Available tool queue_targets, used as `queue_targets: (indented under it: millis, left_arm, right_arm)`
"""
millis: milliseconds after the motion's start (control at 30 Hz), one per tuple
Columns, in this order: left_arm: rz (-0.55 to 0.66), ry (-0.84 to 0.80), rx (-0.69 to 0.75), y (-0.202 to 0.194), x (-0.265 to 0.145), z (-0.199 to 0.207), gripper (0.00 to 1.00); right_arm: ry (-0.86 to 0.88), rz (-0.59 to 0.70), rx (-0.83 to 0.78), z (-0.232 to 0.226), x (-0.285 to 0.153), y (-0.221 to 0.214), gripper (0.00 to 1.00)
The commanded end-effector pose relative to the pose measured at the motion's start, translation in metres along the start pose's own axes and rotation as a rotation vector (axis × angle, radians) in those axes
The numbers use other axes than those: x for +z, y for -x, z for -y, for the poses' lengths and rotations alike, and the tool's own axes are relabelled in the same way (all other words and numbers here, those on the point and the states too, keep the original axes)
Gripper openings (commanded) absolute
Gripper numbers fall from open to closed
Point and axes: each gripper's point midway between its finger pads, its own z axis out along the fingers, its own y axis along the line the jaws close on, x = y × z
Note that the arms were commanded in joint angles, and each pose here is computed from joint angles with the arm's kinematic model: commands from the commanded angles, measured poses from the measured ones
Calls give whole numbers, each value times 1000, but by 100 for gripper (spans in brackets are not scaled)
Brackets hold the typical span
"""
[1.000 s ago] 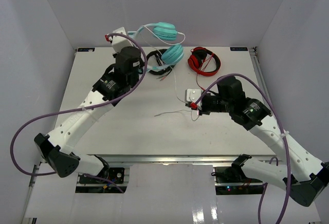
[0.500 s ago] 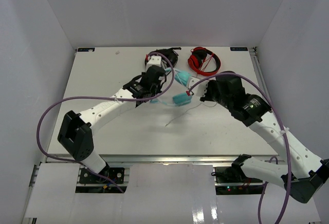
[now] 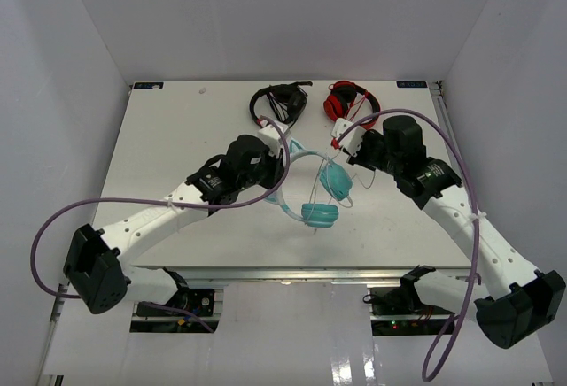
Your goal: Wrap the headphones
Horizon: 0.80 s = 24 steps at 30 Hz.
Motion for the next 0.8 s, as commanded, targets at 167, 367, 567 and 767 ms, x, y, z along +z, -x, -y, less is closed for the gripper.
queue_targets:
  millis: [167, 367, 567, 767]
  left_arm:
    - [195, -133, -19, 41, -41, 25, 0]
    - [252, -167, -56, 57, -53, 31, 0]
    - [313, -264, -129, 88, -70, 52, 0]
    - [409, -259, -212, 132, -86, 55, 0]
  right_arm:
    - [180, 210, 262, -20, 13, 10, 8]
    - [402, 357, 325, -64, 9, 23, 8]
    - [636, 514, 455, -92, 3, 49, 11]
    - [795, 601, 547, -98, -5, 68, 16]
